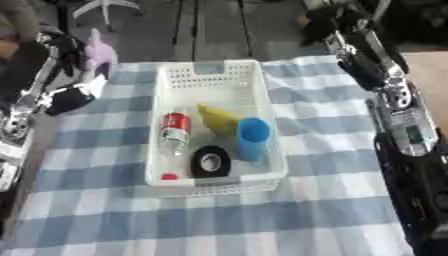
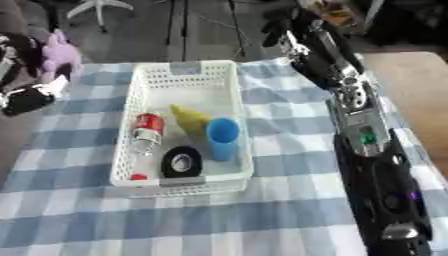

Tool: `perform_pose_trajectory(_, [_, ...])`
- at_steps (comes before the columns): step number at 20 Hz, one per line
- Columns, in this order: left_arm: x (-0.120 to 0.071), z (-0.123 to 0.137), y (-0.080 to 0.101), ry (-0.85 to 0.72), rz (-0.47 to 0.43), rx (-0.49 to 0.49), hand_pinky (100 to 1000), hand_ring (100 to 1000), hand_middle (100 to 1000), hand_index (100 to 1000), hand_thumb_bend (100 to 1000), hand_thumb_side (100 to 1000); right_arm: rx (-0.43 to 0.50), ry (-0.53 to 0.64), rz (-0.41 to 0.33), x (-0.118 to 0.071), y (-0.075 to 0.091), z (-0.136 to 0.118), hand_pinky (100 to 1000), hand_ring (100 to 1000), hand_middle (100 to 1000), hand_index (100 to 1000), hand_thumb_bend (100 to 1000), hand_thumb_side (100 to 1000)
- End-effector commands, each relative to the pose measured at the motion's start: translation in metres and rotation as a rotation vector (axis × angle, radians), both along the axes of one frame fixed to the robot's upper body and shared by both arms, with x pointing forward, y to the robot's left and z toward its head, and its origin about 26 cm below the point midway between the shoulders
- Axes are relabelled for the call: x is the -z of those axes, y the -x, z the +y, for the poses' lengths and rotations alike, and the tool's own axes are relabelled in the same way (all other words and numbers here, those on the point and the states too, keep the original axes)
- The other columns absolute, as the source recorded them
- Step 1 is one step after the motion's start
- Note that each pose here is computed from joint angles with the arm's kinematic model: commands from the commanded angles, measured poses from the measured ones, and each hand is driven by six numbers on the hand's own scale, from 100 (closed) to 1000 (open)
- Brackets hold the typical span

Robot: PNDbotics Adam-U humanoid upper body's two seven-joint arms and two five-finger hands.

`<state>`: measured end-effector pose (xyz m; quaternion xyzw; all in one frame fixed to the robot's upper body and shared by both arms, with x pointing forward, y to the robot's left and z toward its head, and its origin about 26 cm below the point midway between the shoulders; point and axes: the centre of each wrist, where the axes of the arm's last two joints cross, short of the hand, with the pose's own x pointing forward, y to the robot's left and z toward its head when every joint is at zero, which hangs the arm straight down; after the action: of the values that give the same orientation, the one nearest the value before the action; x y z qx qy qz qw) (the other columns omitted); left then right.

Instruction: Pick up objects on the table and place them in the box.

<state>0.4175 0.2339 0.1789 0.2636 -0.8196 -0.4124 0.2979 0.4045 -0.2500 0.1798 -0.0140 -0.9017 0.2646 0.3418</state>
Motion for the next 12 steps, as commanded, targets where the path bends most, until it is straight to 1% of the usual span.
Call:
perform_pose_trajectory(1, [0.005,-0.014,-0.012,-0.040,0.026,0.088,100,382,406,570,343,417,-0.010,0.001,-0.034,-0.011,-0.001,0.002,624,566,602,776,100,653])
perform_pose_trajectory(4, [0.021,-0.025,-0.019,-0.158,0.070,0.119,103,392,417,577,345,434,-0.014,0.001,-0.033,-0.011,-0.001,0.003,624,567,602,776,100,658])
perform_pose_trajectory(9, [0.041,-0.034,-0.025,-0.279,0.089,0.138,106,395,420,578,343,438,-0.017,0.000,-0.030,-0.010,-0.001,0.003,624,566,601,776,100,663])
perform_pose_trajectory(10, [0.044,-0.035,-0.025,-0.298,0.090,0.140,169,433,455,615,498,478,-0.017,0.000,-0.030,-0.010,0.000,0.003,624,566,601,776,100,665])
perform_pose_trajectory(11, [0.047,-0.037,-0.025,-0.328,0.090,0.143,169,433,455,615,498,478,-0.018,0.000,-0.030,-0.010,0.000,0.003,624,566,601,776,100,665])
perform_pose_trajectory(12, [0.048,-0.038,-0.025,-0.341,0.085,0.126,408,608,650,795,890,666,-0.017,-0.001,-0.029,-0.010,0.000,0.003,624,566,601,776,100,667])
